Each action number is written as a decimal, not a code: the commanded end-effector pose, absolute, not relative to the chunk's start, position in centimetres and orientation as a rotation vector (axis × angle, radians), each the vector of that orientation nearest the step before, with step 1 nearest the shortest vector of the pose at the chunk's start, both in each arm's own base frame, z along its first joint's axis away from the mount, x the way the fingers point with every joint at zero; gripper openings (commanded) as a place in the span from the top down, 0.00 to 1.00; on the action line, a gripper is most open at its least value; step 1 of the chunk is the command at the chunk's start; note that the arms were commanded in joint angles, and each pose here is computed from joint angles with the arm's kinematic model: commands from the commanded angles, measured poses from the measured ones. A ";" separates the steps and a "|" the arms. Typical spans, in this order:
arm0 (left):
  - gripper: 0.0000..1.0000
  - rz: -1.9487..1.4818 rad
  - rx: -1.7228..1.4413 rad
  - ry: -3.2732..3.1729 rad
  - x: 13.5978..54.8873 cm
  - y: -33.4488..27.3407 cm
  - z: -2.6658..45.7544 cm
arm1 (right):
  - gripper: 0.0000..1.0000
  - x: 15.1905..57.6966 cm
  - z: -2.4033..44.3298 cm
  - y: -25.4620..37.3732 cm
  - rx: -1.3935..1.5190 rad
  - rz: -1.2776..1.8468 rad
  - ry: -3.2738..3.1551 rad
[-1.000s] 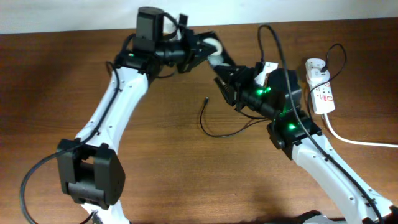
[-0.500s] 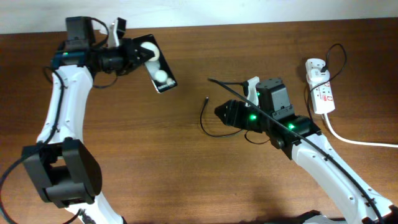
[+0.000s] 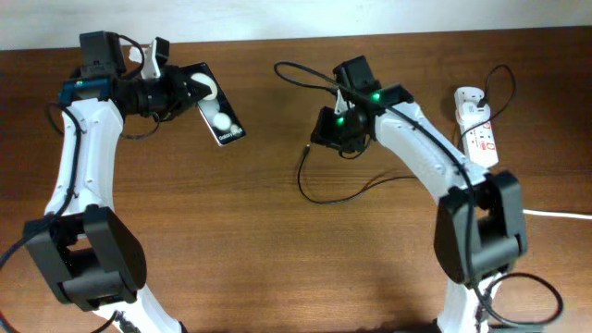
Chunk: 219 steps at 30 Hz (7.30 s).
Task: Plug charger to phone and switch on socket
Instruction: 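Bring the held connector toward the phone's bottom port, then push the connector into the phone's port, holding the phone steady, then lower the plugged phone onto the table with the left gripper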
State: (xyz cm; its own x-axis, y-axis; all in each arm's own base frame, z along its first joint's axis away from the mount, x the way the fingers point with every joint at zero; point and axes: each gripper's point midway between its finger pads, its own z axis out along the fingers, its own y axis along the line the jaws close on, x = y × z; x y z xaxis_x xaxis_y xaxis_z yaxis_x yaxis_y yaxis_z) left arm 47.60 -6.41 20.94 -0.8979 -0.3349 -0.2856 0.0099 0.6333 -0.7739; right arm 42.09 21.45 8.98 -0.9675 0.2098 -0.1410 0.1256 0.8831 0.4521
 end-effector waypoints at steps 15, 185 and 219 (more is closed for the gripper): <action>1.00 -1.175 -0.227 2.436 47.1 -6.6 22.1 | 0.66 42.0 0.0 25.3 0.296 0.566 2.962; 1.00 -1.134 0.056 2.600 43.6 -14.2 15.6 | 0.64 30.2 22.3 26.7 -0.408 1.142 2.389; 1.00 -1.176 0.155 2.777 44.4 -17.4 11.1 | 0.64 29.8 21.9 26.6 -0.404 1.139 2.413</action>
State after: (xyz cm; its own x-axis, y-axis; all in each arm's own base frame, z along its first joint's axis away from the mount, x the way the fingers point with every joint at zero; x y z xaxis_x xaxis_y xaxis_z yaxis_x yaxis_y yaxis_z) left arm 44.08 -16.80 13.68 -0.9820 0.0163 -0.1880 0.1460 0.6965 -0.7026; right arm 29.58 26.55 21.56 -0.8670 -0.0737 -0.4929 -0.4282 0.6162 0.6610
